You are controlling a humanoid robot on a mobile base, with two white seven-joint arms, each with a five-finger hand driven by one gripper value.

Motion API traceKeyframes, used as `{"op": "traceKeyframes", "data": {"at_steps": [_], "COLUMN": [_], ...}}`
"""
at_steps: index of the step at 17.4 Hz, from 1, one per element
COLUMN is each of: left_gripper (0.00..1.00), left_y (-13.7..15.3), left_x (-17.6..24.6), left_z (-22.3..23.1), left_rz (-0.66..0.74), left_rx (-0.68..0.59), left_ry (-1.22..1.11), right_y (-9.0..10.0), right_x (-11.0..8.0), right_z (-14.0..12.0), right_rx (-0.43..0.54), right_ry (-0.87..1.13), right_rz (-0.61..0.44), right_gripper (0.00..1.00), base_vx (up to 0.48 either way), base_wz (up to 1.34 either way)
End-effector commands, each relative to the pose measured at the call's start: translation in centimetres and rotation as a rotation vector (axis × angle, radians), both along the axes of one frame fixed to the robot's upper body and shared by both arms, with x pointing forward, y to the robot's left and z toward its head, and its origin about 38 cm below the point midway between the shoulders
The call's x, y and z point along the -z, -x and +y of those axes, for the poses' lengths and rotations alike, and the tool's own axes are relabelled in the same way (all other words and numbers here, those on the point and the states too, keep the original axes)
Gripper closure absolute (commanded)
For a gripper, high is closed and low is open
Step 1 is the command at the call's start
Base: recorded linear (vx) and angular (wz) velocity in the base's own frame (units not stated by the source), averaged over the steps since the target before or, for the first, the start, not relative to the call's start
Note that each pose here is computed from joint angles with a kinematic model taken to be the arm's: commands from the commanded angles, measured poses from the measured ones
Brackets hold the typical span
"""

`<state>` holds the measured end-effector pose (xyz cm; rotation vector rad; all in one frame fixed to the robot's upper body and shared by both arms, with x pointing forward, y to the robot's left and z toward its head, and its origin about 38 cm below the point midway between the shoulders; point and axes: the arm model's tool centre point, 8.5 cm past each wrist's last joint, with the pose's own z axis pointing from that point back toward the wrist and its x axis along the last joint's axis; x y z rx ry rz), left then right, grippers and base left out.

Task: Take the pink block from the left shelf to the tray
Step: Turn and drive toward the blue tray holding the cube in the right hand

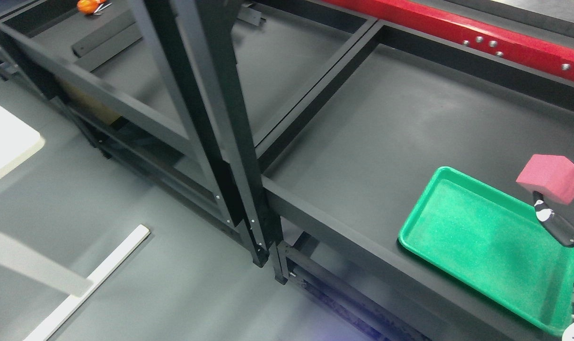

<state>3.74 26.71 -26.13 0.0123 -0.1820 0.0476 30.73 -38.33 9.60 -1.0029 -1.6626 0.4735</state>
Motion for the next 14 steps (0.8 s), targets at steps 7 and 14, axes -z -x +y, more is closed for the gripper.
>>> {"op": "traceKeyframes", "data": {"at_steps": [7,14], "left_gripper": [0.0,0.0], "left_y": [0.59,0.59], "left_x": [-0.07,-0.07], "left_z": [1.13,1.13], "left_rz": [0.009,0.009], "left_rx": [0.001,0.001], "left_ry": [-0.018,-0.018], "right_y": [0.84,0.92], "right_x": [0.04,0.06], "right_z": [0.18,0.07], "right_rx": [0.03,0.034], "right_ry": [-0.029,-0.03], "right_rz": [-0.017,-0.016], "right_gripper": [0.99,0.99], "base_vx": [-0.11,-0.158], "base_wz": [0.48,0.74]}}
